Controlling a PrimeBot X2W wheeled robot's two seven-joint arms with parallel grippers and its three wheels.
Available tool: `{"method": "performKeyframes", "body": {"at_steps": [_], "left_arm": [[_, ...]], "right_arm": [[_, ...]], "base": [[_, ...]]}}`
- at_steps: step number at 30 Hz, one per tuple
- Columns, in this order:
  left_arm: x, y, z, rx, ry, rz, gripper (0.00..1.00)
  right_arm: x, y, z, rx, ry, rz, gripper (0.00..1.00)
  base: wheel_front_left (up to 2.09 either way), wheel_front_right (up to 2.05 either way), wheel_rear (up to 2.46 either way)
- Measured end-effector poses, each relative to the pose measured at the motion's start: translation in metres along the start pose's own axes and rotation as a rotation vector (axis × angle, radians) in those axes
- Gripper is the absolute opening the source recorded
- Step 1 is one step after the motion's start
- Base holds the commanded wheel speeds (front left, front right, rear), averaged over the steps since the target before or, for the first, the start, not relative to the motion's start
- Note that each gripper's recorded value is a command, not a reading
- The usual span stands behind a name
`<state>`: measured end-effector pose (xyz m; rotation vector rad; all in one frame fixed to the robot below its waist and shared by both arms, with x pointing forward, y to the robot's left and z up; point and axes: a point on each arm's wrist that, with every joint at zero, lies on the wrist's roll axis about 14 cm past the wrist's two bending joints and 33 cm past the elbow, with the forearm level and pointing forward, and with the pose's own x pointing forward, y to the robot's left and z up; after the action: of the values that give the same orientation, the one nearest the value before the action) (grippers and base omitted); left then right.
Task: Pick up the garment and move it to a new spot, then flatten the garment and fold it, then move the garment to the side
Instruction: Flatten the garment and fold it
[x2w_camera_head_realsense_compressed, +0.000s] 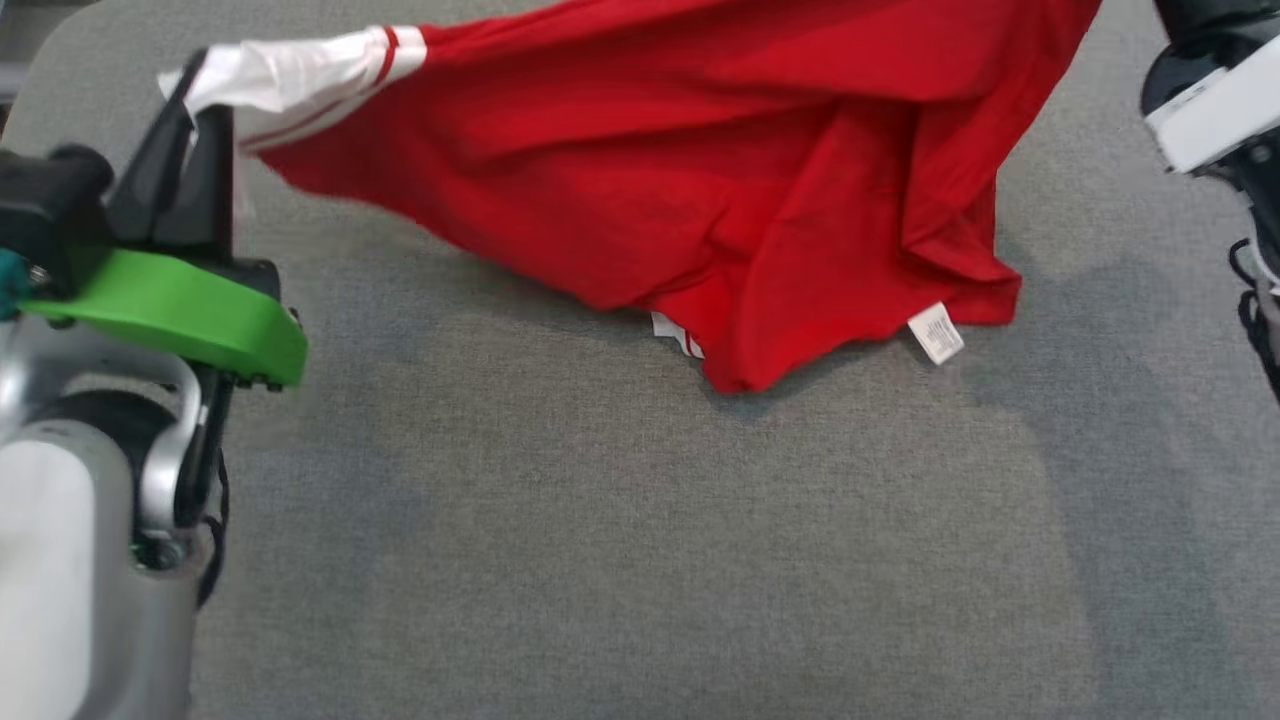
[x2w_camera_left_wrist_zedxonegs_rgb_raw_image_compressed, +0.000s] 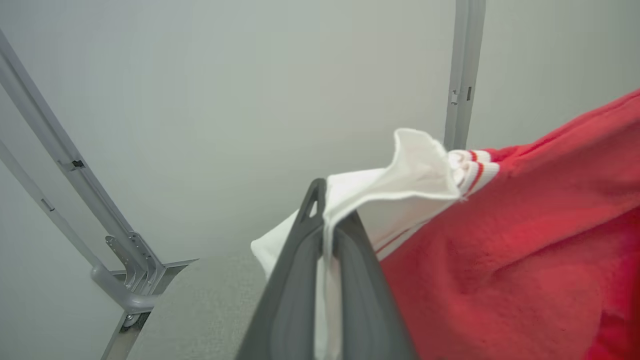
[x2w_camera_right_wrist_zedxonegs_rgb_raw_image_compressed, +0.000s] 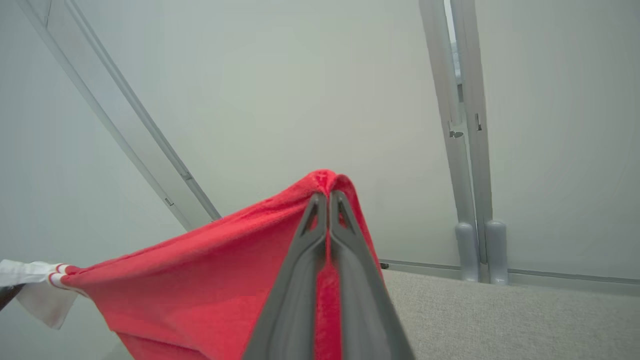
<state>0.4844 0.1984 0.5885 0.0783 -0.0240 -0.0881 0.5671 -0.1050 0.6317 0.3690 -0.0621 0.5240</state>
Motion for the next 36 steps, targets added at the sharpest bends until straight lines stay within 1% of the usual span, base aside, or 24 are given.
{"method": "performKeyframes", "body": {"at_steps": [1,3,4,5,7,9,11,12,14,15,16,17,18,19,20,22,24,26,28,30,32,35,36], "left_arm": [[0.003,-0.003,0.016,0.004,-0.025,-0.020,0.00],[0.008,-0.002,0.043,0.077,-0.061,-0.047,0.00],[0.012,-0.001,0.056,0.095,-0.077,-0.056,0.00],[0.025,-0.002,0.080,0.160,-0.108,-0.078,0.00],[0.045,-0.006,0.098,0.156,-0.126,-0.107,0.00],[0.070,-0.004,0.109,0.233,-0.134,-0.106,0.00],[0.095,-0.002,0.120,0.306,-0.151,-0.096,0.00],[0.108,-0.002,0.125,0.314,-0.162,-0.095,0.00],[0.133,-0.004,0.132,0.381,-0.179,-0.088,0.00],[0.145,-0.005,0.140,0.379,-0.203,-0.086,0.00],[0.145,-0.005,0.140,0.379,-0.203,-0.086,0.00],[0.156,-0.007,0.150,0.394,-0.231,-0.081,0.00],[0.166,-0.007,0.158,0.443,-0.262,-0.068,0.00],[0.177,-0.009,0.163,0.464,-0.277,-0.066,0.00],[0.189,-0.012,0.162,0.474,-0.280,-0.074,0.00],[0.209,-0.021,0.157,0.533,-0.302,-0.094,0.00],[0.225,-0.028,0.162,0.513,-0.352,-0.112,0.00],[0.235,-0.034,0.178,0.520,-0.446,-0.118,0.00],[0.242,-0.041,0.189,0.498,-0.536,-0.123,0.00],[0.252,-0.050,0.179,0.502,-0.569,-0.148,0.00],[0.265,-0.057,0.157,0.461,-0.558,-0.175,0.00],[0.285,-0.068,0.100,0.448,-0.458,-0.228,0.00],[0.289,-0.071,0.076,0.424,-0.419,-0.245,0.00]], "right_arm": [[-0.003,0.000,0.012,0.009,-0.022,0.002,0.00],[-0.003,0.003,0.031,0.017,-0.058,0.012,0.00],[0.000,0.005,0.039,0.015,-0.072,0.019,0.00],[0.010,0.009,0.057,0.015,-0.106,0.028,0.00],[0.021,0.000,0.066,0.000,-0.119,-0.002,0.00],[0.035,-0.017,0.074,-0.017,-0.136,-0.057,0.00],[0.053,-0.026,0.077,-0.029,-0.146,-0.094,0.00],[0.062,-0.029,0.078,-0.033,-0.155,-0.108,0.00],[0.078,-0.036,0.081,-0.039,-0.180,-0.138,0.00],[0.085,-0.042,0.085,-0.041,-0.200,-0.157,0.00],[0.085,-0.042,0.085,-0.041,-0.200,-0.157,0.00],[0.090,-0.049,0.090,-0.046,-0.227,-0.178,0.00],[0.096,-0.056,0.095,-0.054,-0.253,-0.200,0.00],[0.101,-0.063,0.097,-0.057,-0.272,-0.222,0.00],[0.105,-0.070,0.098,-0.064,-0.293,-0.241,0.00],[0.114,-0.081,0.096,-0.074,-0.312,-0.270,0.00],[0.121,-0.092,0.094,-0.081,-0.333,-0.295,0.00],[0.125,-0.101,0.101,-0.106,-0.388,-0.317,0.00],[0.128,-0.108,0.107,-0.125,-0.440,-0.328,0.00],[0.132,-0.115,0.101,-0.131,-0.459,-0.335,0.00],[0.138,-0.122,0.081,-0.115,-0.442,-0.331,0.00],[0.147,-0.133,0.028,-0.113,-0.336,-0.330,0.00],[0.147,-0.135,0.006,-0.118,-0.295,-0.328,0.00]], "base": [[0.00,0.00,0.00],[0.00,0.00,0.00],[0.00,0.00,0.00],[0.00,0.00,0.00],[0.00,0.00,0.00],[0.00,0.00,0.00],[0.00,0.00,0.00],[0.00,0.00,0.00],[0.00,0.00,0.00],[0.00,0.00,0.00],[0.00,0.00,0.00],[0.00,0.00,0.00],[0.00,0.00,0.00],[0.00,0.00,0.00],[0.00,0.00,0.00],[0.00,0.00,0.00],[0.00,0.00,0.00],[0.00,0.00,0.00],[0.00,0.00,0.00],[0.00,0.00,0.00],[0.00,0.00,0.00],[0.00,0.00,0.00],[0.00,0.00,0.00]]}}
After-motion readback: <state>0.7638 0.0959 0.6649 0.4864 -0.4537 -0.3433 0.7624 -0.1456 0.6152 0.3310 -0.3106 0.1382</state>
